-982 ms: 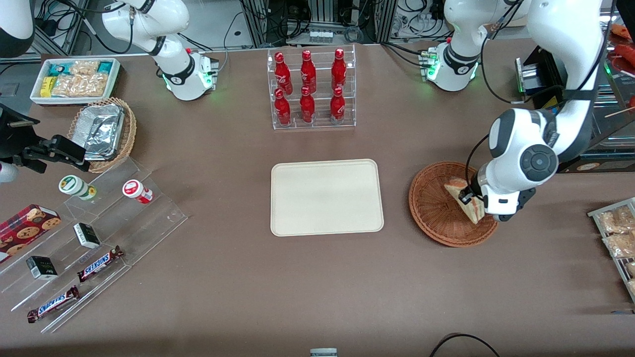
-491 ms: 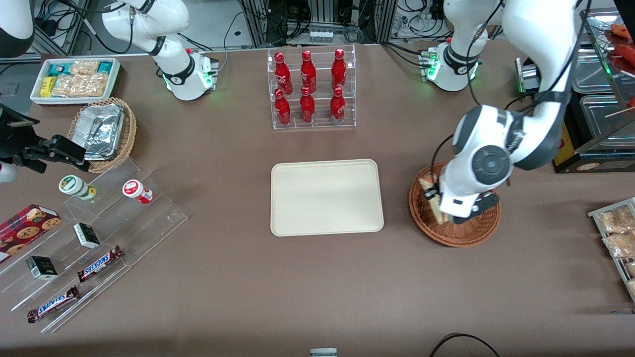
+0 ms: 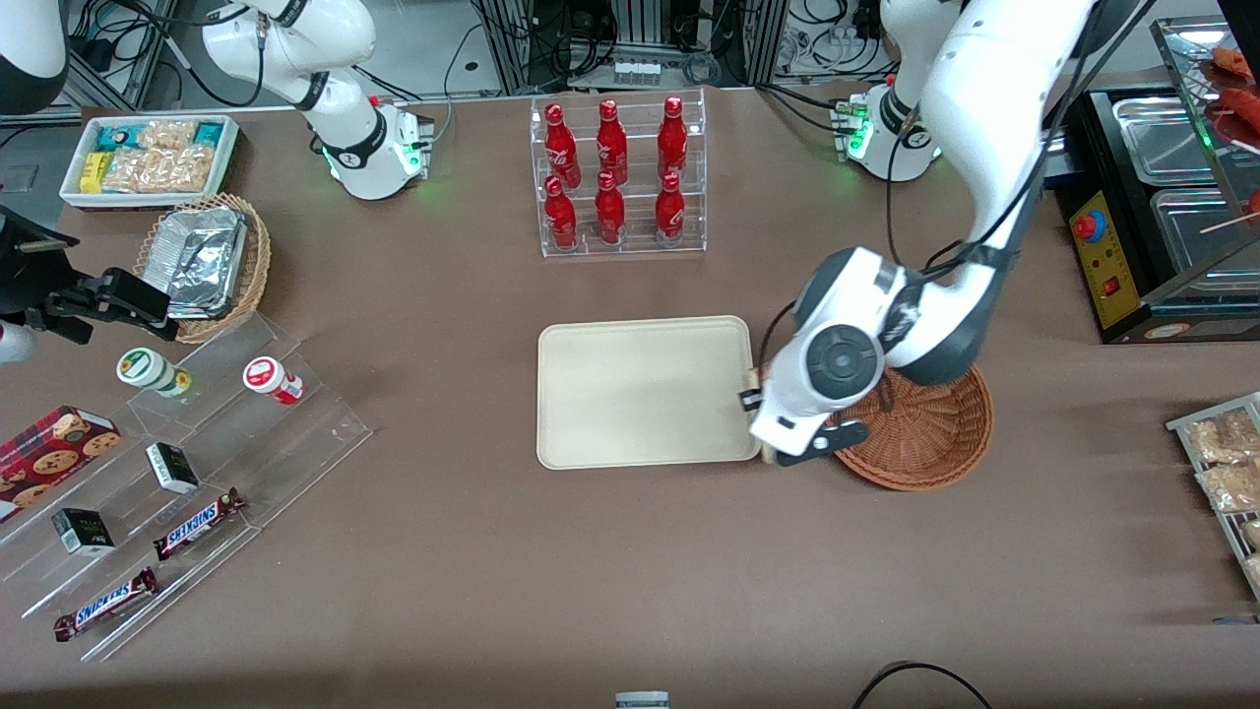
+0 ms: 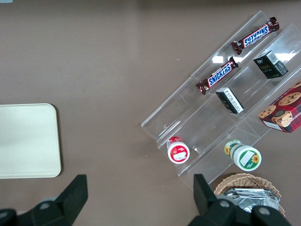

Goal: Place sandwich from basket to tray
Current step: 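Lift the sandwich and carry it over the cream tray, then lower the sandwich onto the tray and open the left gripper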

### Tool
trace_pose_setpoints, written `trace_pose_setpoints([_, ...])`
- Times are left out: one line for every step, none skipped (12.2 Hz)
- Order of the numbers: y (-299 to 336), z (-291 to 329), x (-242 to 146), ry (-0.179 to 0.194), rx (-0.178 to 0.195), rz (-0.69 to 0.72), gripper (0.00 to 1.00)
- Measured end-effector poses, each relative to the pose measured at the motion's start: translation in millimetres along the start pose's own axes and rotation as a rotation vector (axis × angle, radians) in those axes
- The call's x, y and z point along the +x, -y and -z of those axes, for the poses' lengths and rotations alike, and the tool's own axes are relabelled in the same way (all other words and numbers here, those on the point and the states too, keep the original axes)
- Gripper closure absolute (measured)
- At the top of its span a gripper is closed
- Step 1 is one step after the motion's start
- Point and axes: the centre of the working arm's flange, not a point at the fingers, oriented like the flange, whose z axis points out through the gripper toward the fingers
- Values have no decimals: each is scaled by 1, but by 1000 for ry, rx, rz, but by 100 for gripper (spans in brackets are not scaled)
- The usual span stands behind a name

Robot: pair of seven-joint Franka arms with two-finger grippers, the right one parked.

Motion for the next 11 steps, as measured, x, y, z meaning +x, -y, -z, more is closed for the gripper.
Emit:
trace_pose_setpoints([-22, -9, -9, 4, -2, -12, 85])
trace_pose_setpoints([-45, -16, -20, 5, -4, -15, 85])
trace_pose_setpoints([-65, -24, -31, 6, -6, -17, 85])
trace_pose_setpoints([-84, -32, -40, 6, -6, -13, 85])
trace_pose_setpoints([-98, -40, -47, 2, -2, -3, 85])
trace_pose_setpoints([-109, -49, -52, -12, 12, 11, 85])
trace_pose_setpoints([-117, -58, -57, -28, 27, 25, 85])
trace_pose_setpoints([-124, -64, -60, -36, 35, 39, 85])
trace_pose_setpoints([-129, -68, -62, -41, 36, 48, 85])
trace_pose_setpoints([-133, -70, -64, -41, 34, 52, 85])
trace_pose_setpoints([-137, -73, -66, -41, 34, 57, 85])
